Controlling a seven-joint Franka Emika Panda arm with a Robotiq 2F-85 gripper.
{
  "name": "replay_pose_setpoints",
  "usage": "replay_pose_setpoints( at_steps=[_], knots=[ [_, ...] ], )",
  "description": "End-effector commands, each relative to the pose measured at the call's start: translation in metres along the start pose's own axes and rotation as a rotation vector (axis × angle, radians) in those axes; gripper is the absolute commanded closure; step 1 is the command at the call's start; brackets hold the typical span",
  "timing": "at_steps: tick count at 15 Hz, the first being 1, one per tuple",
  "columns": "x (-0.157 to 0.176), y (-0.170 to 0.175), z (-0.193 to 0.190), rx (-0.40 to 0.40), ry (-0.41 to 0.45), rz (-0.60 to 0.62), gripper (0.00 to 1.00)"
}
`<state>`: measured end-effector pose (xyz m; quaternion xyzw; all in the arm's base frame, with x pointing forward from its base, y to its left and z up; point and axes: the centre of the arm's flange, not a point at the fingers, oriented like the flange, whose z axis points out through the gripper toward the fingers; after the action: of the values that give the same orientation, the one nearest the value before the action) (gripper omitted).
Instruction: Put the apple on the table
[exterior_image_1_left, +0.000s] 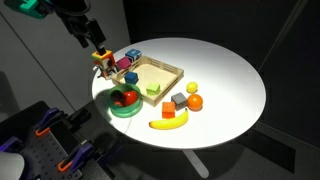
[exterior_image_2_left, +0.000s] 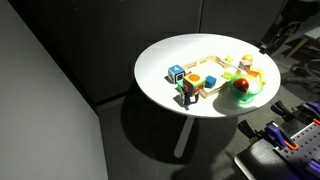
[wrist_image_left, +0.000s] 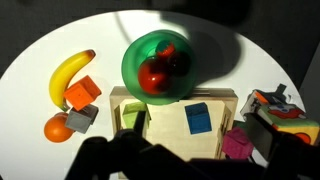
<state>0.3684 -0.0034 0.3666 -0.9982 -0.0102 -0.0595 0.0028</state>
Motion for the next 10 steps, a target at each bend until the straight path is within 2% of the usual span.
replay_pose_setpoints(
  at_steps=[1, 5, 10],
  knots=[
    [-0.037, -0.019, -0.011, -0.03, -0.051, 0.026, 0.0],
    [-0.045, -0.024, -0.023, -0.029, -0.135, 0.007, 0.0],
    [-0.055, -0.022, -0.04, -0.029, -0.159, -0.003, 0.0]
  ],
)
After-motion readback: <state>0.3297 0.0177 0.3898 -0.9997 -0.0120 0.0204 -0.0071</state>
